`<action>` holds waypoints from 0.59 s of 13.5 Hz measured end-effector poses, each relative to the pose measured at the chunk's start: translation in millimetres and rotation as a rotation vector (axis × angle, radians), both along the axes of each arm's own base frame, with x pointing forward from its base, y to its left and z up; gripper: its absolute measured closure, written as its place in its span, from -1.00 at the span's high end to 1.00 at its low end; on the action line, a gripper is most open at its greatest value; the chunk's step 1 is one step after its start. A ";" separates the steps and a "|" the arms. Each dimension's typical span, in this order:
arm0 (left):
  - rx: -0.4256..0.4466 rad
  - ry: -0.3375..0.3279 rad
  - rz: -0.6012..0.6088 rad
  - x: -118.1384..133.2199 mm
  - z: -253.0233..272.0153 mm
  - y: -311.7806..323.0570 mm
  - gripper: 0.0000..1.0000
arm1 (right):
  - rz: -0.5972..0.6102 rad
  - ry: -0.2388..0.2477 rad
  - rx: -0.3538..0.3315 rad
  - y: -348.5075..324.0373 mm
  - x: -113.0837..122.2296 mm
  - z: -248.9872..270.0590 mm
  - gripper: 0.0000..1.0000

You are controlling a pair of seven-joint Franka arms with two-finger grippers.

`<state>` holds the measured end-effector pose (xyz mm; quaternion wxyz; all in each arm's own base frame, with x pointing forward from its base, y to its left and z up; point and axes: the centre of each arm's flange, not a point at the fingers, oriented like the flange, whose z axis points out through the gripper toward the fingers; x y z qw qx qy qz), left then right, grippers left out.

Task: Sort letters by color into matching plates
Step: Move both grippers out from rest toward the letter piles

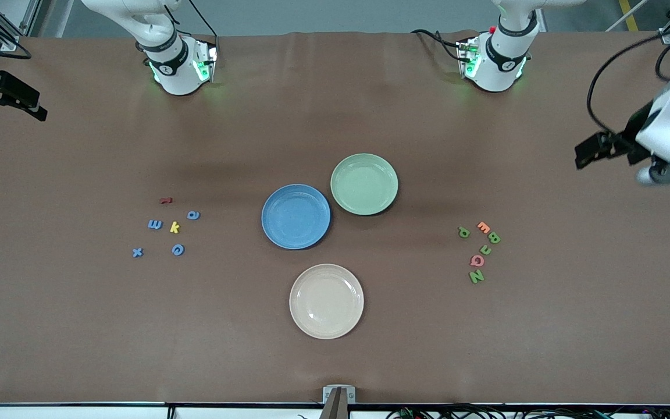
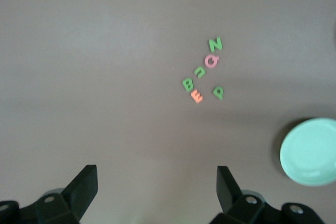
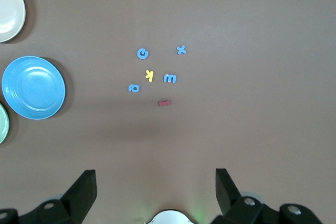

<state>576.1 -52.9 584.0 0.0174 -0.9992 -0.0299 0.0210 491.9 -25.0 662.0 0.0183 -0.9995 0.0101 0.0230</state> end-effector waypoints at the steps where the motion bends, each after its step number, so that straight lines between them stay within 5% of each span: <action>1: -0.002 0.001 0.006 8.2 -19.2 3.2 1.00 | 0.000 0.000 0.000 0.0 -0.1 0.1 1.00; 8: 0.008 0.007 0.272 2.9 -144.3 -11.2 1.00 | -0.024 -0.004 -0.001 -12.3 10.2 -9.7 1.00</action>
